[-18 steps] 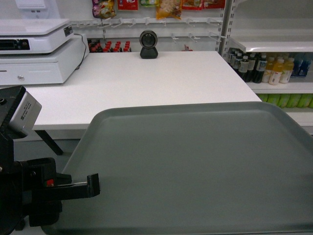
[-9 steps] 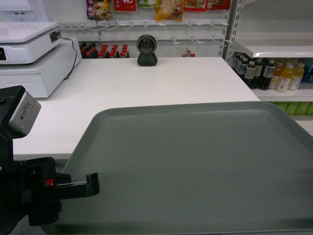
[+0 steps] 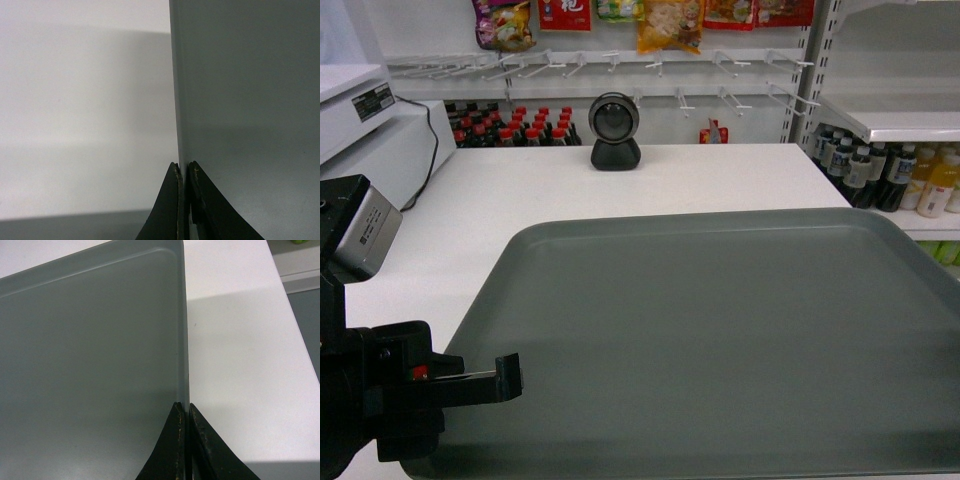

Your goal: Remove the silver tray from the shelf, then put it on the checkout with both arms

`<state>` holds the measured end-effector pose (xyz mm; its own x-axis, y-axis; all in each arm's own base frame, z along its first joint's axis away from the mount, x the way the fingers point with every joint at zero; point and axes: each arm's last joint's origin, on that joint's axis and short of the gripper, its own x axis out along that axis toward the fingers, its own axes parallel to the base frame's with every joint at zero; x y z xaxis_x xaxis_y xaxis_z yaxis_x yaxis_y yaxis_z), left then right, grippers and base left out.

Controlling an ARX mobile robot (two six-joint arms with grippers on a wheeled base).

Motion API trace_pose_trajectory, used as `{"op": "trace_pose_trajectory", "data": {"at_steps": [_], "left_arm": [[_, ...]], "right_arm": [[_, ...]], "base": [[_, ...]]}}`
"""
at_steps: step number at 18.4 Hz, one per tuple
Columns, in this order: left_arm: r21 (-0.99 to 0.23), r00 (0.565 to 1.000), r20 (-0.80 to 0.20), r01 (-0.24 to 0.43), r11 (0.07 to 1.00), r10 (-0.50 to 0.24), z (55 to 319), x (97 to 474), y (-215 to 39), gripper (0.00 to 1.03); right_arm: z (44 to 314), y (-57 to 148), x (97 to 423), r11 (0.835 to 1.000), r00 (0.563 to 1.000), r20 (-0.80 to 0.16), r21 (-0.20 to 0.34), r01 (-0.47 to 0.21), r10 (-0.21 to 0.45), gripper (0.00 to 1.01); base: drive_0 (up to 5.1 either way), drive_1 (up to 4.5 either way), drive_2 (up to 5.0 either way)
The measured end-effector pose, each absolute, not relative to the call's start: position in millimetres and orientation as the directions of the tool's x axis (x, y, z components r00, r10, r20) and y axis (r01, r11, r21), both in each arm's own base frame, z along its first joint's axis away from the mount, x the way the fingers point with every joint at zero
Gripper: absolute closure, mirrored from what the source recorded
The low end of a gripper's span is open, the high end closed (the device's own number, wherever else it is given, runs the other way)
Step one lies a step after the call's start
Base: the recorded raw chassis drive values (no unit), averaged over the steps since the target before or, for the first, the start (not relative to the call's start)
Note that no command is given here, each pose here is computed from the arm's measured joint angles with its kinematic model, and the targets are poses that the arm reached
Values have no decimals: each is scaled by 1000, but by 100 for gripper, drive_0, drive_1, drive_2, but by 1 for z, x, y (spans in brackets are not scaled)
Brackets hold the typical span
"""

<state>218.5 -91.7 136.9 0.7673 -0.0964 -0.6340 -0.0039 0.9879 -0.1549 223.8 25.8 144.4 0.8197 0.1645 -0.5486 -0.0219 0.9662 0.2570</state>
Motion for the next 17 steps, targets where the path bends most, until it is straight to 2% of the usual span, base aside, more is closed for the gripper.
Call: {"op": "trace_pose_trajectory", "data": {"at_steps": [5,6,7,8,9,10,11,14,16,17], "left_arm": [[-158,768,-632,-2,987,-100,137,219,-92,100],[-156,766,-635,-2,988,-99,137,219,-92,100],[-127,758,-650,-42,991,-51,137,220,-95,100],[-56,759,-649,-99,994,39,137,224,-99,100],[2,778,-617,-149,989,119,135,235,-102,100],[46,793,-587,-171,984,165,138,249,-103,99],[73,808,-557,-182,981,192,140,261,-103,99],[163,843,-483,-177,971,235,132,313,-98,99],[270,837,-478,-148,952,265,111,337,-96,99],[314,820,-499,-130,941,280,100,345,-95,99]], "right_arm": [[144,26,224,966,819,-551,257,-19,163,98],[144,26,224,966,818,-552,257,-20,163,98],[144,26,224,965,819,-548,261,-26,170,98],[143,27,226,960,835,-509,270,-77,210,98],[141,30,234,949,851,-449,274,-159,272,98],[141,34,246,940,860,-410,275,-202,305,98],[141,39,260,940,870,-386,262,-217,309,98],[132,57,311,941,881,-364,258,-218,303,98],[108,67,337,946,862,-416,261,-194,292,98],[95,70,345,949,842,-460,263,-173,281,98]], "base": [[-12,412,-437],[0,0,0],[0,0,0],[0,0,0],[0,0,0],[0,0,0],[0,0,0],[0,0,0],[0,0,0],[0,0,0]]}}
